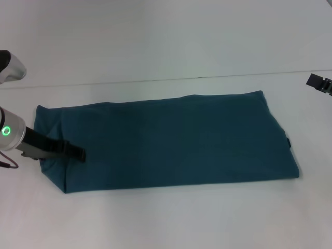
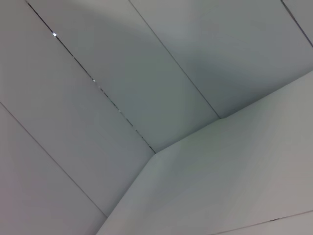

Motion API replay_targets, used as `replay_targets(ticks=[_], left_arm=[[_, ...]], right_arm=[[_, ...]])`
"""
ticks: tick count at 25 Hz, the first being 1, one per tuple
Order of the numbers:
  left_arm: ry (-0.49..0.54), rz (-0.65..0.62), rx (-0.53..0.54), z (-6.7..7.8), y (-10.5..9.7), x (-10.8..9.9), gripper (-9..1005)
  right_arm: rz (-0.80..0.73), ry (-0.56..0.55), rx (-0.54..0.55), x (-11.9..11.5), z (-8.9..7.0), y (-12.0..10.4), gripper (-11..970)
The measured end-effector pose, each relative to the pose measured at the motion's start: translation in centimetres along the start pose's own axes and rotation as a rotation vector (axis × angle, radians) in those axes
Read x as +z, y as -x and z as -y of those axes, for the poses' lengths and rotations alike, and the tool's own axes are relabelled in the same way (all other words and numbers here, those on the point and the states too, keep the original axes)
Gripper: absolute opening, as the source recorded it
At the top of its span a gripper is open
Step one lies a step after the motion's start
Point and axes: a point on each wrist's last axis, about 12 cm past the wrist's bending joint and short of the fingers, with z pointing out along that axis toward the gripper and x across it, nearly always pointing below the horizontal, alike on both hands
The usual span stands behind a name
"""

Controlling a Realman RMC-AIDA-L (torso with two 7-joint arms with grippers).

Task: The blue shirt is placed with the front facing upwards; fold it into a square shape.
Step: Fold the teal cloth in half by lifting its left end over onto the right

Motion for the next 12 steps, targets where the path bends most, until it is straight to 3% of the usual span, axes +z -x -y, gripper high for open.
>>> replay_targets(ticks=[12], left_arm=[[0.041,0.024,0.050,0.43,0.86,-0.38,881]], right_arm=[[0.007,0.001,-0.004,0.15,-0.03,0.05,746]])
